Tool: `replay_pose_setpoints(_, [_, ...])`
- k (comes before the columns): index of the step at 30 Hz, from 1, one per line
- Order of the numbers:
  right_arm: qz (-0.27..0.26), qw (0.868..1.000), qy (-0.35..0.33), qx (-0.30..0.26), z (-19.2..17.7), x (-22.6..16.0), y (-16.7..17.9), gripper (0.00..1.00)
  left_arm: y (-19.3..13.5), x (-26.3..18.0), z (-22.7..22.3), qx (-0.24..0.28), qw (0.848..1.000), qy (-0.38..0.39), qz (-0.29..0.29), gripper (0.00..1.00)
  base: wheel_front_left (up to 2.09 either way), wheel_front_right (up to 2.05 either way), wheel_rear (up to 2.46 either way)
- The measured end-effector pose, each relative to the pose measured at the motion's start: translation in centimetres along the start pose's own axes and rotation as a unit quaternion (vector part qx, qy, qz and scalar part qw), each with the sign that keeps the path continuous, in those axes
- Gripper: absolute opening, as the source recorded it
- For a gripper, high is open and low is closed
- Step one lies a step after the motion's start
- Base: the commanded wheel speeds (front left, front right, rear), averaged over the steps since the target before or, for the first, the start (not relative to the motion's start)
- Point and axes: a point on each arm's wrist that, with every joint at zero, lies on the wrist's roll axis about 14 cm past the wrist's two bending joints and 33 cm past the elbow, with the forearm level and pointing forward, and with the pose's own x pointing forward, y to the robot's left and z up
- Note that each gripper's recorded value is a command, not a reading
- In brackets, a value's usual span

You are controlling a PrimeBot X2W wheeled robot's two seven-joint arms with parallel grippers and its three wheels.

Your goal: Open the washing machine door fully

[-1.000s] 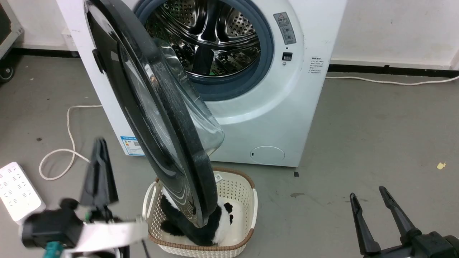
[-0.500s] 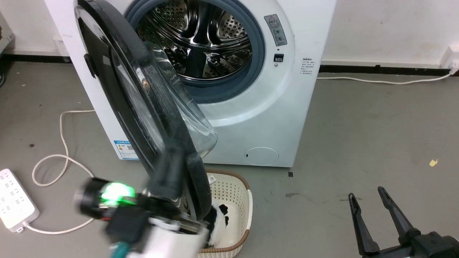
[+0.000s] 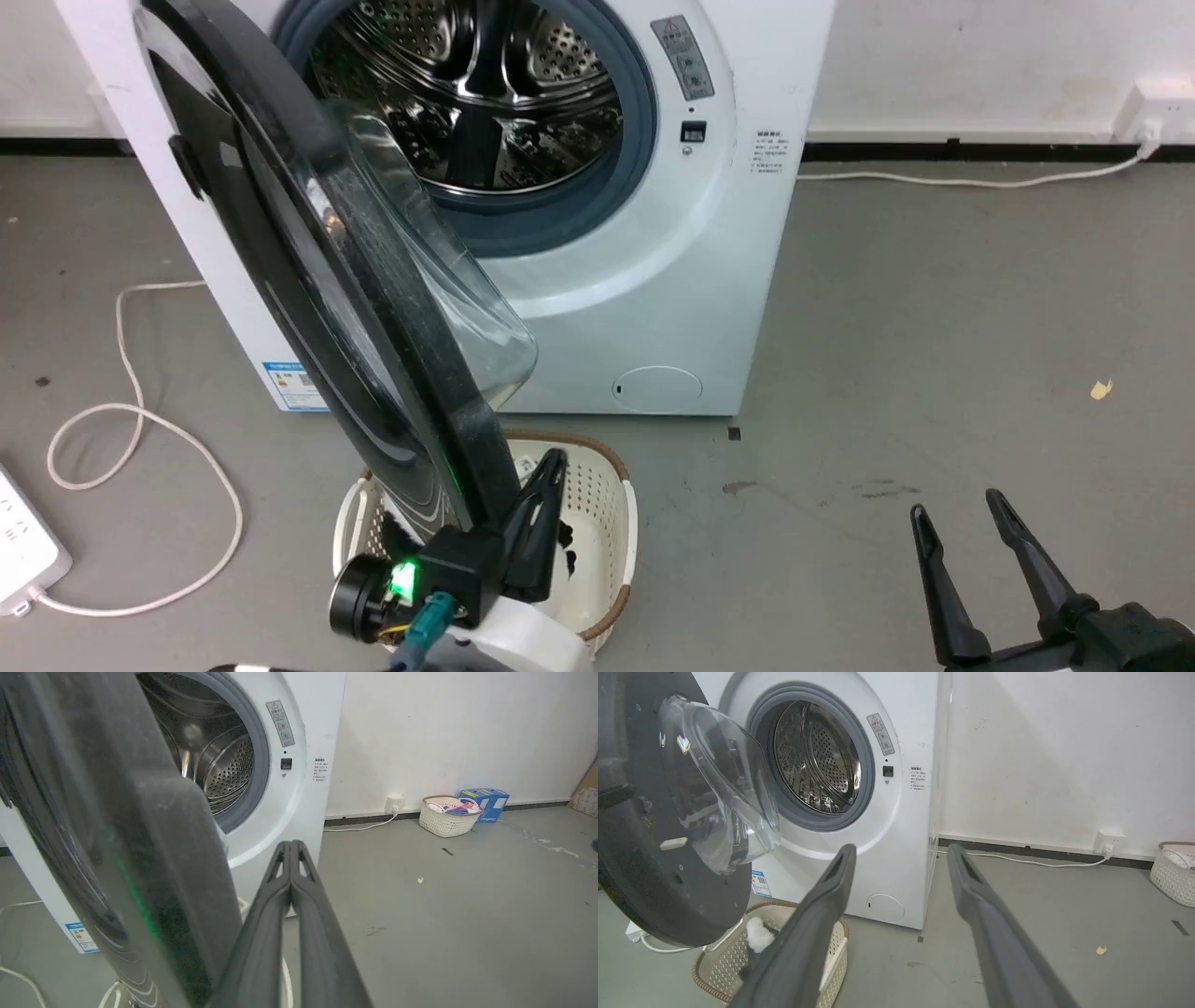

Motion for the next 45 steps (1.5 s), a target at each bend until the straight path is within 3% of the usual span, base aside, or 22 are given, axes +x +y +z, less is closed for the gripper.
replay_pose_setpoints(8, [0.003,1.000,0.009,0.008,-0.7,0.3,0.2,1.00,2.4,-0.3,-3.7,-0.007,0.998,0.055,0.043,0.00,0.00,0.00,0.00])
replay_pose_setpoints(18, [0.043,0.999,0.013,0.021,-1.1,1.7,2.7,1.00,4.9,-2.5,-3.6,-0.011,0.995,0.045,0.093,0.00,0.00,0.00,0.00])
replay_pose_setpoints(22, [0.070,0.997,0.011,0.025,-1.1,2.4,4.4,1.00,7.3,-4.6,-3.3,-0.008,0.990,0.041,0.138,0.00,0.00,0.00,0.00])
replay_pose_setpoints(34, [0.156,0.987,0.019,0.038,-1.9,4.3,10.1,1.00,17.1,-12.4,-0.7,0.025,0.951,0.022,0.306,0.00,0.00,0.00,0.00])
replay_pose_setpoints(45, [0.186,0.980,0.054,0.037,-5.0,5.7,12.1,1.00,24.9,-15.9,-0.4,0.054,0.917,0.066,0.389,0.00,0.00,0.00,0.00])
